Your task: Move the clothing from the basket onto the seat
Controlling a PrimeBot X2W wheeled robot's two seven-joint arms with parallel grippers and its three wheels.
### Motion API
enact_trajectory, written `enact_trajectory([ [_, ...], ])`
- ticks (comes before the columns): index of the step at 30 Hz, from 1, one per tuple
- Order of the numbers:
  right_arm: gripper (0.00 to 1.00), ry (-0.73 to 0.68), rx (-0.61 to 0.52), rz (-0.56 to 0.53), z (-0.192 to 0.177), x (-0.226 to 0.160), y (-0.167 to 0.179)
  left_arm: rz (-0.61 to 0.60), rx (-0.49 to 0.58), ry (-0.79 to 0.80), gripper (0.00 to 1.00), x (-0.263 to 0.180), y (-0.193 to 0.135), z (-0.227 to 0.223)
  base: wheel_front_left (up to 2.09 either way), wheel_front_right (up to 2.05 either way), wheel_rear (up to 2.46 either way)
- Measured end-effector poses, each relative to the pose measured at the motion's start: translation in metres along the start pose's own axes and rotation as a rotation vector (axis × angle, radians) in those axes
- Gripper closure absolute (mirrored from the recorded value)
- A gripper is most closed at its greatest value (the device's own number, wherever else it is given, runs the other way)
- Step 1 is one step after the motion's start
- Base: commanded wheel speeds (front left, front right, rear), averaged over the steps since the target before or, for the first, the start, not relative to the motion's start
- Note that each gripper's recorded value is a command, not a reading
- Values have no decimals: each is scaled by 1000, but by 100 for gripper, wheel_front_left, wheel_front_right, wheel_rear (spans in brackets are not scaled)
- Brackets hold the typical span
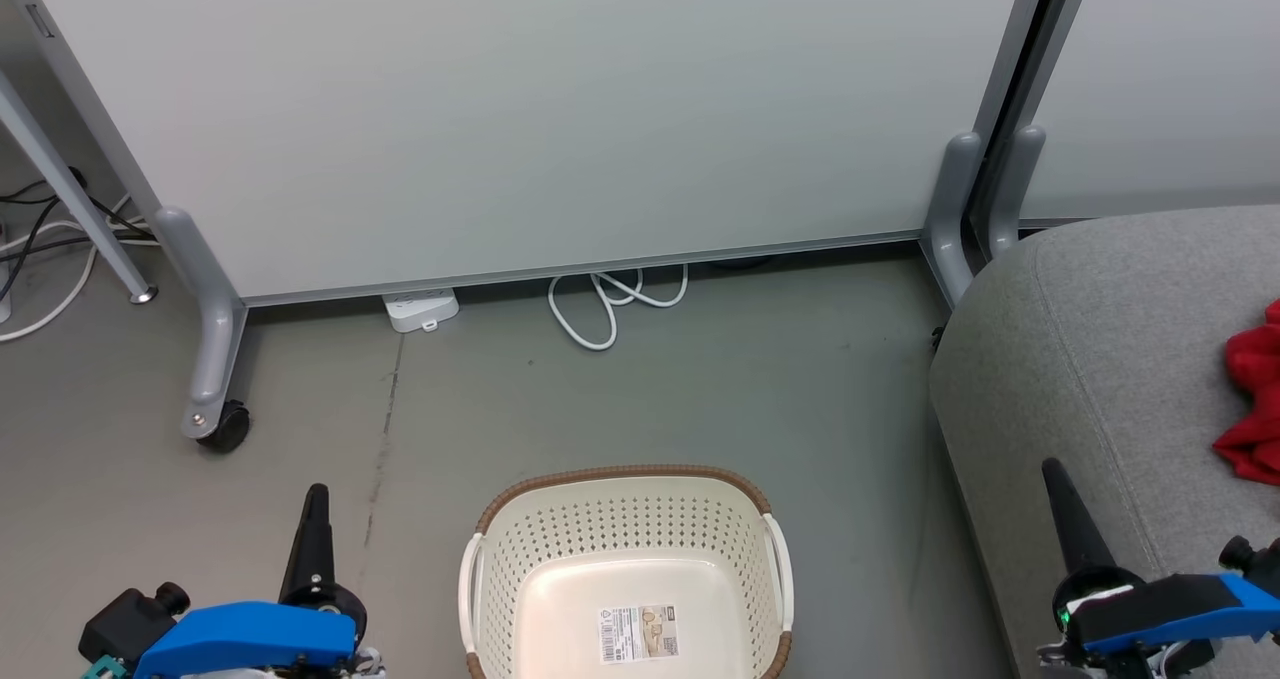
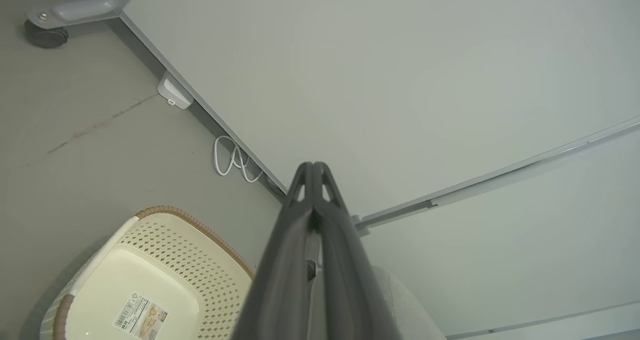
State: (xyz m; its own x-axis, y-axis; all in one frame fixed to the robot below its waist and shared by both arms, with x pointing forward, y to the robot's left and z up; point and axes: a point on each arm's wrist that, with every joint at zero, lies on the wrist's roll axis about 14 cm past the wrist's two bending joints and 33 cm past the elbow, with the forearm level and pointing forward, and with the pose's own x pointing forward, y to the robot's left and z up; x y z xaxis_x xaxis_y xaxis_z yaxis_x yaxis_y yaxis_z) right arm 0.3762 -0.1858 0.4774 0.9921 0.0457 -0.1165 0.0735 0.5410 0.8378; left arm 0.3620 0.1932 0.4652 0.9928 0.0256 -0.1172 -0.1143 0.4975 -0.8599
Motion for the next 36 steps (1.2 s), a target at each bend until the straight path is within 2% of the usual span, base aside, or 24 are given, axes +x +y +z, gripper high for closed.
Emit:
enact_trajectory([
  [36, 100, -46, 350, 53, 15, 6, 11, -51, -321, -4, 100, 13, -17, 15, 0, 0, 0],
])
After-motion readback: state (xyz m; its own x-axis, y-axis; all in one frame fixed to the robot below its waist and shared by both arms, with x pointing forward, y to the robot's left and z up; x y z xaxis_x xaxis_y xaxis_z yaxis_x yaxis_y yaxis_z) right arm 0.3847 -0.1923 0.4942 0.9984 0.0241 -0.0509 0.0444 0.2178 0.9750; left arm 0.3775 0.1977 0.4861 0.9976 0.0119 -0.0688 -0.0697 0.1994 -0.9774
